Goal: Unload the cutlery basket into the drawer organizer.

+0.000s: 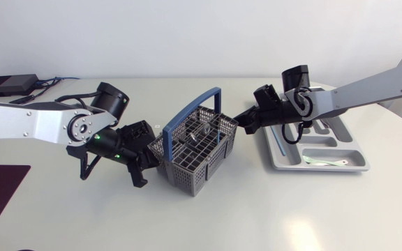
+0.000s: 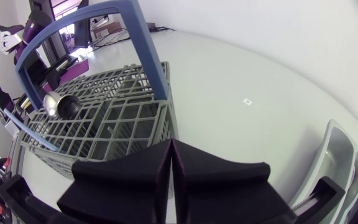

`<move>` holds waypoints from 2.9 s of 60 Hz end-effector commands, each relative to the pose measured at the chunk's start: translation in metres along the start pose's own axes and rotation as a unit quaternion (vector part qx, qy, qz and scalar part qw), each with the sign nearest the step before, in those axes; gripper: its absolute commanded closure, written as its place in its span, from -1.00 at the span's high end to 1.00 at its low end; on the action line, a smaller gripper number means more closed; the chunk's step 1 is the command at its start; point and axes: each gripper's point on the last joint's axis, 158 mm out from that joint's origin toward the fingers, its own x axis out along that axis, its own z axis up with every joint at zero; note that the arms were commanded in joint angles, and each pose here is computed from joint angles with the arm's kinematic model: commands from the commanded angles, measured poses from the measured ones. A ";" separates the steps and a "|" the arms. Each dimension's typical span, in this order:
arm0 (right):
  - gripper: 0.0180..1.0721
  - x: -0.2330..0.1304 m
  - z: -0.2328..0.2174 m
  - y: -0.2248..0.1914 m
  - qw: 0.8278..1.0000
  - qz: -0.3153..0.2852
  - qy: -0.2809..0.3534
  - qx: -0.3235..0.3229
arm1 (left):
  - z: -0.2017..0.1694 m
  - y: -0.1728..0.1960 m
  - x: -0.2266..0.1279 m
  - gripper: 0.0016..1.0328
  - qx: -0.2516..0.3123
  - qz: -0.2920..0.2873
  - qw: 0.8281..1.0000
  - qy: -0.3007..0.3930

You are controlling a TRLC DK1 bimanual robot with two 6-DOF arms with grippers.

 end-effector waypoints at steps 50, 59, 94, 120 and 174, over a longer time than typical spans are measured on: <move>-0.89 -0.011 -0.015 0.074 0.999 0.027 0.024 -0.038 | 0.032 0.126 0.032 -0.64 -0.064 0.066 0.995 -0.040; -0.89 -0.012 -0.011 0.064 0.999 0.010 0.018 -0.044 | 0.030 0.117 0.037 -0.64 -0.062 0.057 0.996 -0.035; -0.89 -0.021 -0.019 0.045 0.998 -0.028 0.013 -0.046 | 0.022 0.111 0.043 -0.63 -0.067 0.049 0.996 -0.026; -0.89 -0.023 -0.016 0.058 0.997 -0.040 0.019 -0.064 | 0.020 0.131 0.035 -0.63 -0.086 0.065 0.994 -0.033; -0.66 -0.098 -0.020 0.084 0.989 -0.098 -0.004 -0.109 | -0.015 0.107 -0.066 -0.30 -0.107 0.137 0.982 -0.070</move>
